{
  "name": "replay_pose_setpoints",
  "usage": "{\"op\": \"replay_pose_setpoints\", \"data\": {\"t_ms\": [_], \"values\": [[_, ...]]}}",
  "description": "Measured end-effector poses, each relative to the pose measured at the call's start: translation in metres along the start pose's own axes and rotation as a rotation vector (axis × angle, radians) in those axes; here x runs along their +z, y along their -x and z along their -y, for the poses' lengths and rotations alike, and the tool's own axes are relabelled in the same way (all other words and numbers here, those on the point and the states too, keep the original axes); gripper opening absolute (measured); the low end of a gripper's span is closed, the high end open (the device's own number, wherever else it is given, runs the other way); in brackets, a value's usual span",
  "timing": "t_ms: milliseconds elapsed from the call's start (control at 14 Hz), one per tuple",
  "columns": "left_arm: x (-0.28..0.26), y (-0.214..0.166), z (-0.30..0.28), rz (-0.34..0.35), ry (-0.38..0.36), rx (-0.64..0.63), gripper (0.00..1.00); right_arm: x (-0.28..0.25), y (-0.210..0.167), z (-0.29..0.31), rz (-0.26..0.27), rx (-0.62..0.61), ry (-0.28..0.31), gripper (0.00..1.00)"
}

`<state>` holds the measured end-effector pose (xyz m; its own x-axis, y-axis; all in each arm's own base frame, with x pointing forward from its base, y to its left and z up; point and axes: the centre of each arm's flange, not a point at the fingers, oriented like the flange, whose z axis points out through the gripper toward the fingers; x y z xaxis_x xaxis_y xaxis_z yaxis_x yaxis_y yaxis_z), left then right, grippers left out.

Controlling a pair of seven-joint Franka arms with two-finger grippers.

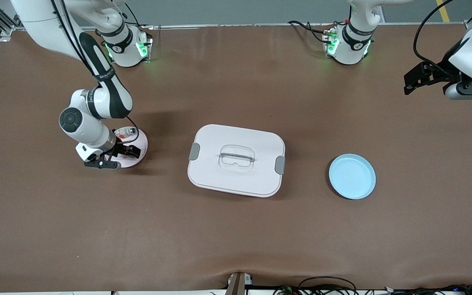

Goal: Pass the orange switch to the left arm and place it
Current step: 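Lower the right gripper and grasp the black-orange switch on the plate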

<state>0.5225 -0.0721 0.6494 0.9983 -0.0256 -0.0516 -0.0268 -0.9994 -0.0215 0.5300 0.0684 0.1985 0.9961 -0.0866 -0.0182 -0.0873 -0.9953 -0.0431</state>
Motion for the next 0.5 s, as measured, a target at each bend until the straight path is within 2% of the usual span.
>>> {"op": "replay_pose_setpoints", "data": {"t_ms": [500], "values": [[0.000,0.000,-0.002,0.001,0.000,0.004,1.00,0.016,0.003,-0.002,0.007,0.002,0.007,1.00]]}}
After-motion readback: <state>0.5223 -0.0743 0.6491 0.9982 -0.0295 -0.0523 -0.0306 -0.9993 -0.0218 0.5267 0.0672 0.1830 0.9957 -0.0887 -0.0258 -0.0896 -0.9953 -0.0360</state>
